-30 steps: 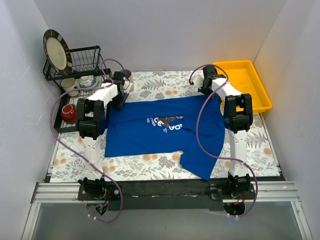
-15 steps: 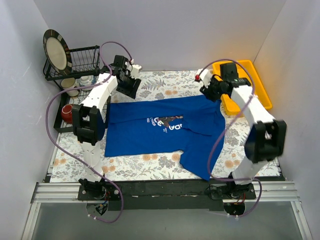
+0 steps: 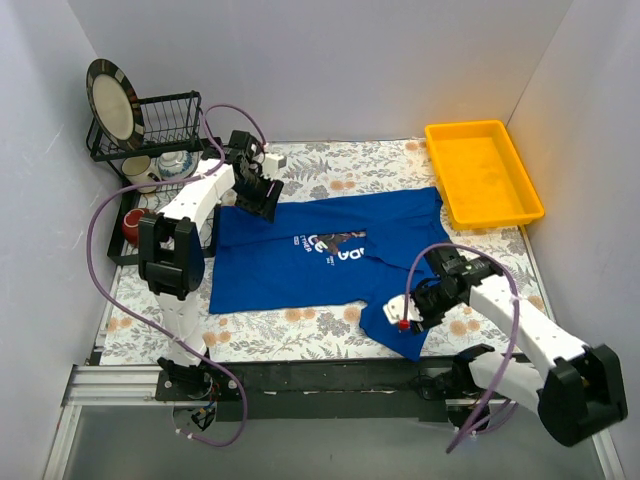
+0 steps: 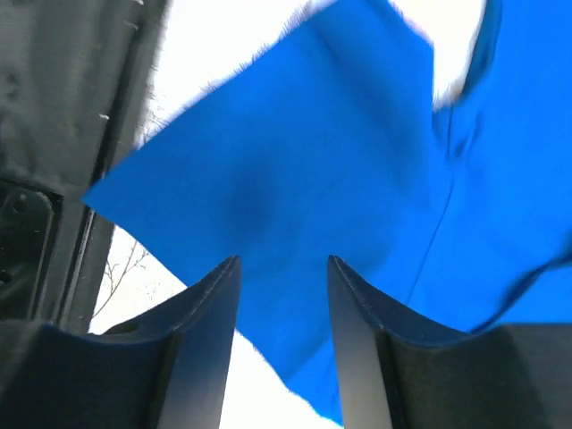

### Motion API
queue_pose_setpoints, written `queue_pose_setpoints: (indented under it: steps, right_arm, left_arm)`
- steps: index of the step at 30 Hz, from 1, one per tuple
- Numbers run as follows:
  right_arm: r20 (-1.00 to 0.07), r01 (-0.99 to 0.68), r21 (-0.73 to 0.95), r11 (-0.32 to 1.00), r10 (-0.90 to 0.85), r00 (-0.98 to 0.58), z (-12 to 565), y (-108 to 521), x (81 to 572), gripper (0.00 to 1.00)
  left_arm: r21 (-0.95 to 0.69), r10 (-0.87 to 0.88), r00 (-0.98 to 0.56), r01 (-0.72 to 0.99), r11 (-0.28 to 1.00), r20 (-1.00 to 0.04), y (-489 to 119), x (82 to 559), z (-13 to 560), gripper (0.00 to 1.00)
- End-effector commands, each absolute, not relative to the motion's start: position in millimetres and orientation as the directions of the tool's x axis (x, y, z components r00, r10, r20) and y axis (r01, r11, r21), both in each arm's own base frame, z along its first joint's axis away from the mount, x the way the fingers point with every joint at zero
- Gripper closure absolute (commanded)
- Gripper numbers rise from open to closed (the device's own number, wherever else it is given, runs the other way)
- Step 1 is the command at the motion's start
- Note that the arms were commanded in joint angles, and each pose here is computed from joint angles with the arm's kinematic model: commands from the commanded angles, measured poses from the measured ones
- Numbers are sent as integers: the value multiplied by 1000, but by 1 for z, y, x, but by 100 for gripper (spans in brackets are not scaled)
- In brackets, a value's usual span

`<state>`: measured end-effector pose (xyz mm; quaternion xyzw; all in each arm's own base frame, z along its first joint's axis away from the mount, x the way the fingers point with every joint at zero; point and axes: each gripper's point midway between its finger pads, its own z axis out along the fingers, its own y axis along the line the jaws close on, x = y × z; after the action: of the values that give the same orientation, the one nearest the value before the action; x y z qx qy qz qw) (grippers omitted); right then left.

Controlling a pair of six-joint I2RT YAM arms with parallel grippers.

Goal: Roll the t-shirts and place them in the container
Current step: Fold the T-shirt at the center of the board.

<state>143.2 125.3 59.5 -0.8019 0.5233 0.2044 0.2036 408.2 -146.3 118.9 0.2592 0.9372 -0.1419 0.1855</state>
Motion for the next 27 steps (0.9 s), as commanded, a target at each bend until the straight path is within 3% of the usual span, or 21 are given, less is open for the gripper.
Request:
queue_pose_setpoints:
  steps: [1,5,13,22,27]
  right_arm:
    - [-544,-783,-301,-544,-576,610,78,147,130,51]
    - [-584,-755,-147,-639,-560,587,74,135,88,54]
    - [-573,-606,-77,-792,-462,677,61,111,39,58]
    - [-523,-507,-60,-860,-406,750,47,104,30,56]
    - [-472,-572,42,-819,-521,712,37,106,41,56]
  left_arm:
    - [-117,440,-783,535,836,-441,-131,393,137,48]
    - [-104,419,-807,500,860,-416,-116,384,126,48]
    - [-117,382,-833,461,880,-401,-105,377,121,48]
    - [-109,342,-834,426,898,-433,-88,370,129,47]
    - [-118,299,-847,384,916,-440,-80,367,129,47]
